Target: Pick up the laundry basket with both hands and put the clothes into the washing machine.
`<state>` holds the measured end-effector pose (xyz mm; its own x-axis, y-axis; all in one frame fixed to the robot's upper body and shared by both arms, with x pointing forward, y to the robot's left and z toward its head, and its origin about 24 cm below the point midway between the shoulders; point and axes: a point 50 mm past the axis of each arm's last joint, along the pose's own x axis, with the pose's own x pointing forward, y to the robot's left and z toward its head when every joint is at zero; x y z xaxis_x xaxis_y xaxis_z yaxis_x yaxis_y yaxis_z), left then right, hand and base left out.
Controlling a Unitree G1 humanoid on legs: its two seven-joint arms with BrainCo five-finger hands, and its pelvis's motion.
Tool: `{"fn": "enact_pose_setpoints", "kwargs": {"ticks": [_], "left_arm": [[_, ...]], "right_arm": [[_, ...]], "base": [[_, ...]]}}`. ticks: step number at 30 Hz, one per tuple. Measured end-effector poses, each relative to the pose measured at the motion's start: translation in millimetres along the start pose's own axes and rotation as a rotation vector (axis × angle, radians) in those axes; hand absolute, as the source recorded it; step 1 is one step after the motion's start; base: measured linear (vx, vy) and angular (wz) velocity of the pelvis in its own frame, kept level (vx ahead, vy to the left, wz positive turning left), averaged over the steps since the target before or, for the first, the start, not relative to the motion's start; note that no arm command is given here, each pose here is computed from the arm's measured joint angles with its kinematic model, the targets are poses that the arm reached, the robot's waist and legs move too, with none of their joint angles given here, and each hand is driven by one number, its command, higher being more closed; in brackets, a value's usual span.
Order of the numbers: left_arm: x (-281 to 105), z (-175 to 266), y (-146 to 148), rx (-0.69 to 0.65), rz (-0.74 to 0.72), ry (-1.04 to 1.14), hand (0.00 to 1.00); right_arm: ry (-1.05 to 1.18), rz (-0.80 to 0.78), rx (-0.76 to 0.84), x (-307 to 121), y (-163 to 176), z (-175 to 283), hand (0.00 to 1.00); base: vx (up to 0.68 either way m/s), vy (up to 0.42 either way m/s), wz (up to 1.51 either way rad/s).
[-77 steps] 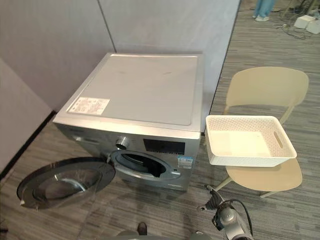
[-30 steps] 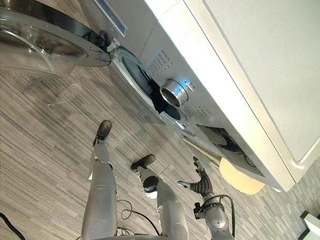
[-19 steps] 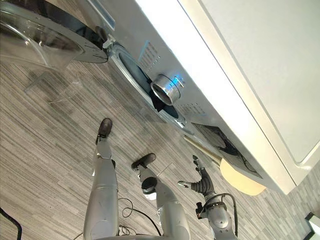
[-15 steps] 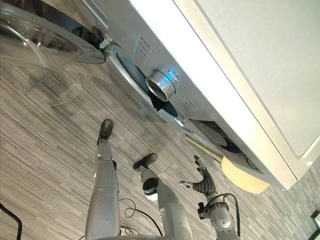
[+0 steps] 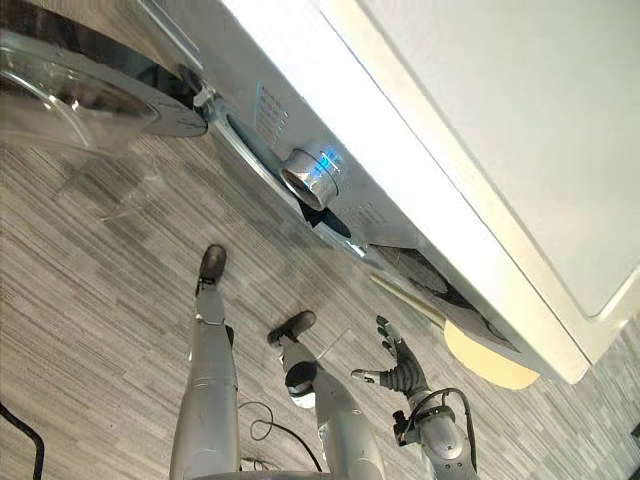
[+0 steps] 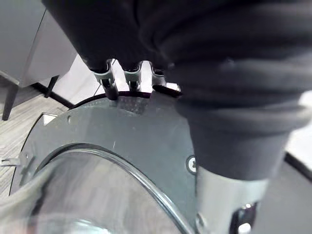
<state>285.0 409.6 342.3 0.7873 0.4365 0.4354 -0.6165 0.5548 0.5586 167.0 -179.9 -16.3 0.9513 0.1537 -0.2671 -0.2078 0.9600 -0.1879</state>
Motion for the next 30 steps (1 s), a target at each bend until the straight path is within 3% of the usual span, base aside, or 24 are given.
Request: {"fn": "enact_pose_setpoints", "kwargs": {"ticks": [2, 8, 12, 14, 15, 17, 19, 26, 30], "left_arm": [[-6.8, -19.3, -10.1, 0.036, -0.060, 0.055, 0.00], [-67.6, -119.8, -56.8, 0.181, -0.426, 0.348, 0.00], [-148.6, -195.0, -66.7, 0.248, -0.742, 0.658, 0.00], [-222.9, -235.5, -71.1, 0.255, -0.995, 0.912, 0.00], [-241.3, -242.0, -76.4, 0.242, -1.060, 0.959, 0.00], [-310.1, -255.9, -103.7, 0.126, -1.277, 1.104, 0.00], [-345.3, -253.5, -132.7, 0.046, -1.419, 1.129, 0.00], [-407.8, -266.0, -156.6, 0.082, -1.393, 1.328, 0.00], [-421.5, -270.4, -155.4, 0.115, -1.342, 1.381, 0.00]], "right_arm": [[-0.012, 0.016, -0.022, -0.7, -2.8, 3.6, 0.00], [0.057, 0.041, -0.083, -10.8, -14.6, -8.9, 0.00], [0.124, 0.046, -0.188, -3.2, -34.4, -19.6, 0.00], [0.147, 0.049, -0.273, 9.7, -47.7, -20.3, 0.00], [0.153, 0.049, -0.284, 12.7, -49.7, -20.8, 0.00], [0.172, 0.094, -0.378, 24.7, -51.8, -20.2, 0.00], [0.181, 0.137, -0.423, 31.8, -49.6, -20.4, 0.00], [0.165, 0.276, -0.470, 43.4, -28.0, -18.8, 0.00], [0.085, 0.286, -0.496, 57.0, -28.6, 2.4, 0.00]], "base": [[0.02, 0.171, 0.08], [0.03, 0.167, 0.06], [0.02, 0.094, -0.27], [0.00, 0.088, -0.73], [0.00, 0.086, -0.92], [-0.01, 0.056, -1.05], [-0.05, 0.041, -0.99], [-0.14, 0.026, -0.81], [-0.22, 0.027, -0.88]]}}
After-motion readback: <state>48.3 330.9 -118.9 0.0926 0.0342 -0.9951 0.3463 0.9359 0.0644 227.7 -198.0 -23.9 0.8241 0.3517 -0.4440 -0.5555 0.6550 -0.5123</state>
